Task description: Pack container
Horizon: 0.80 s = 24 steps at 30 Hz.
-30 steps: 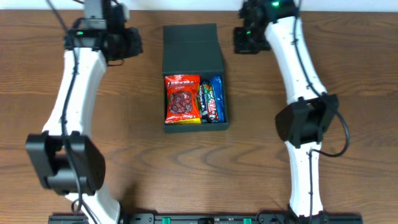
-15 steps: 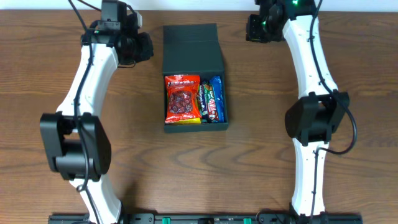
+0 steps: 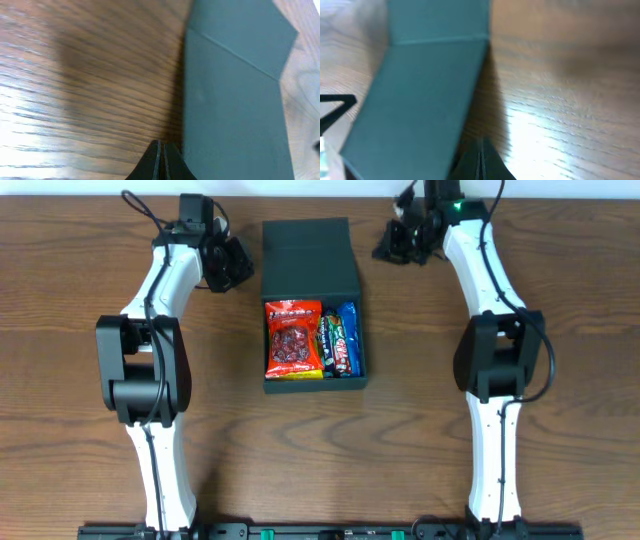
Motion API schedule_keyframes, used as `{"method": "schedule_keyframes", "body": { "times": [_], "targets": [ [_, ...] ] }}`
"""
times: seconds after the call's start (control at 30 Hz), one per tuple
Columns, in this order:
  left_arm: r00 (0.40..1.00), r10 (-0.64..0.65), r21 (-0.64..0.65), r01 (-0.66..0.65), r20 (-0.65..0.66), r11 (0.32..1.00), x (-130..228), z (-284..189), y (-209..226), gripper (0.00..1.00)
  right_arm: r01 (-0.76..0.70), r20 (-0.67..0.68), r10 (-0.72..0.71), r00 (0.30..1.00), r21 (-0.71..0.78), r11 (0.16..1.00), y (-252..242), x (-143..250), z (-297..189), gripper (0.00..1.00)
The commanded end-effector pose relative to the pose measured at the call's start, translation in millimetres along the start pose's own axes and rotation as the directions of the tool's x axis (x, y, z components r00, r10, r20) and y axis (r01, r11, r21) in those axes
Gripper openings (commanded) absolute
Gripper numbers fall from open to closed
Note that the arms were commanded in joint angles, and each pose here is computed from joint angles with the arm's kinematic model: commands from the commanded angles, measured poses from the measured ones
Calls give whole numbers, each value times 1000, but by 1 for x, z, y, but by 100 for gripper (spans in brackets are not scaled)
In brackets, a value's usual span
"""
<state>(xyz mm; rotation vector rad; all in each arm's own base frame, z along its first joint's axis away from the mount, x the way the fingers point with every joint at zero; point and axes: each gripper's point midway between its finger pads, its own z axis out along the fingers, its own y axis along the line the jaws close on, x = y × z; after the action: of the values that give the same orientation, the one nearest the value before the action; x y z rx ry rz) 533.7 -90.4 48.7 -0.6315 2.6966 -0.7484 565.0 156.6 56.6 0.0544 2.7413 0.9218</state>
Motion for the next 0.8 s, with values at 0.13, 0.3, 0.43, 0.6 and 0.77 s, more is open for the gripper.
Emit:
{"method": "schedule_keyframes", "body": {
  "times": [0.13, 0.3, 0.43, 0.6, 0.77],
  "targets": [
    [998, -57, -58, 56, -5, 997, -4, 0, 18, 6, -63, -77, 59, 995, -53, 997, -7, 17, 15, 1],
    [996, -66, -27, 64, -53, 998, 5, 9, 16, 6, -35, -105, 28, 994, -74, 997, -1, 25, 23, 2],
    [997, -61, -26, 60, -49, 998, 5, 11, 15, 5, -25, -114, 17, 993, -73, 997, -3, 28, 25, 2],
    [997, -51, -11, 50, -64, 999, 12, 23, 6, 6, -12, -126, 2, 992, -80, 997, -2, 32, 27, 2],
    [995, -52, -5, 52, -84, 999, 18, 31, 4, 5, -2, -142, -11, 990, -87, 996, -1, 37, 29, 2]
  ]
}}
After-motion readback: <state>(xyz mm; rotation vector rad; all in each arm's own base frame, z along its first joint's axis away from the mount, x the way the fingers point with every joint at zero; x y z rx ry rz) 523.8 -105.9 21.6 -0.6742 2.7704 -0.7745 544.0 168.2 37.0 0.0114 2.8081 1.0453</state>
